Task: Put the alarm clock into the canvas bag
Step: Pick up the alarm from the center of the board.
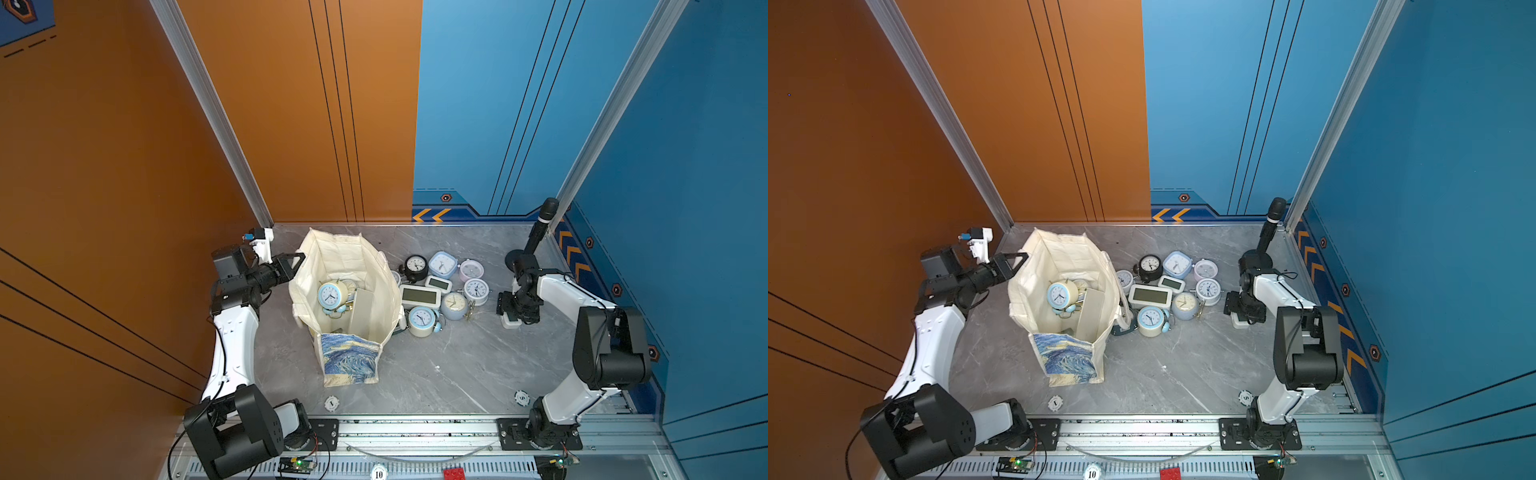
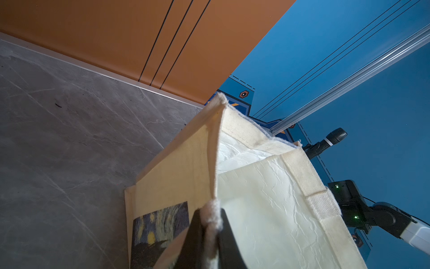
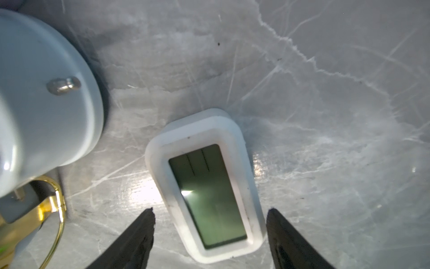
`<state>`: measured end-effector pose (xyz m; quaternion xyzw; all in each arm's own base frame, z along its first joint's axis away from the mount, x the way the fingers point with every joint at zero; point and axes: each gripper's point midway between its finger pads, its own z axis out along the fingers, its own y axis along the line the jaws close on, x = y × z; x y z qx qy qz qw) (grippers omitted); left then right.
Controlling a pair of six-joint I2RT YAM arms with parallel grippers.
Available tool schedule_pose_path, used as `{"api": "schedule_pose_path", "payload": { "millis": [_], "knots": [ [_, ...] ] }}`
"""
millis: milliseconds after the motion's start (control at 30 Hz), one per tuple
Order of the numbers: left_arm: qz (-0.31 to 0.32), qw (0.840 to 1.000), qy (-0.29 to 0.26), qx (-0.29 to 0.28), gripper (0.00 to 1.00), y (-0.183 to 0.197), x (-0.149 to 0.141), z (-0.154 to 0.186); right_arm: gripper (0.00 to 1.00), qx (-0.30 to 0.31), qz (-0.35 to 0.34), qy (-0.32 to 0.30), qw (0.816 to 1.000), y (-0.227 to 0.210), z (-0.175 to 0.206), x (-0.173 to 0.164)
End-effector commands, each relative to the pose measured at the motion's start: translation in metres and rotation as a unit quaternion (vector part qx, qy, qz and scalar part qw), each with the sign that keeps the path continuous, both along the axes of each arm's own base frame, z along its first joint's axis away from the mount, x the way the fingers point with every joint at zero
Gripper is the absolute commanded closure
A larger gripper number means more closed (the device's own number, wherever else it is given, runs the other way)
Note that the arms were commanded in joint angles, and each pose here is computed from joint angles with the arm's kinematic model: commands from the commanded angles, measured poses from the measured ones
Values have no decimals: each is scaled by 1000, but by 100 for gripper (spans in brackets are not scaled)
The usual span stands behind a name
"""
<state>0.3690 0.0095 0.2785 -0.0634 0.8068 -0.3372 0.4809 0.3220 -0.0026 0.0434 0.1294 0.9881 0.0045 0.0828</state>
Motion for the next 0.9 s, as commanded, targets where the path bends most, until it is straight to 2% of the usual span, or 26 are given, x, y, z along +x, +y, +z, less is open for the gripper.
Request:
{"api": "schedule_pose_path", "payload": {
  "millis": [0,533,867],
  "knots": [
    [6,1000,-13,6,100,3,-1,5,26,9,1,9,1000,0,-8,-3],
    [6,1000,-16,7,100,2,-2,7,31,15,-1,25,1000,0,-20,1],
    [6,1000,-15,6,100,3,-2,6,40,10,-1,24,1000,-2,-19,0]
  ]
}}
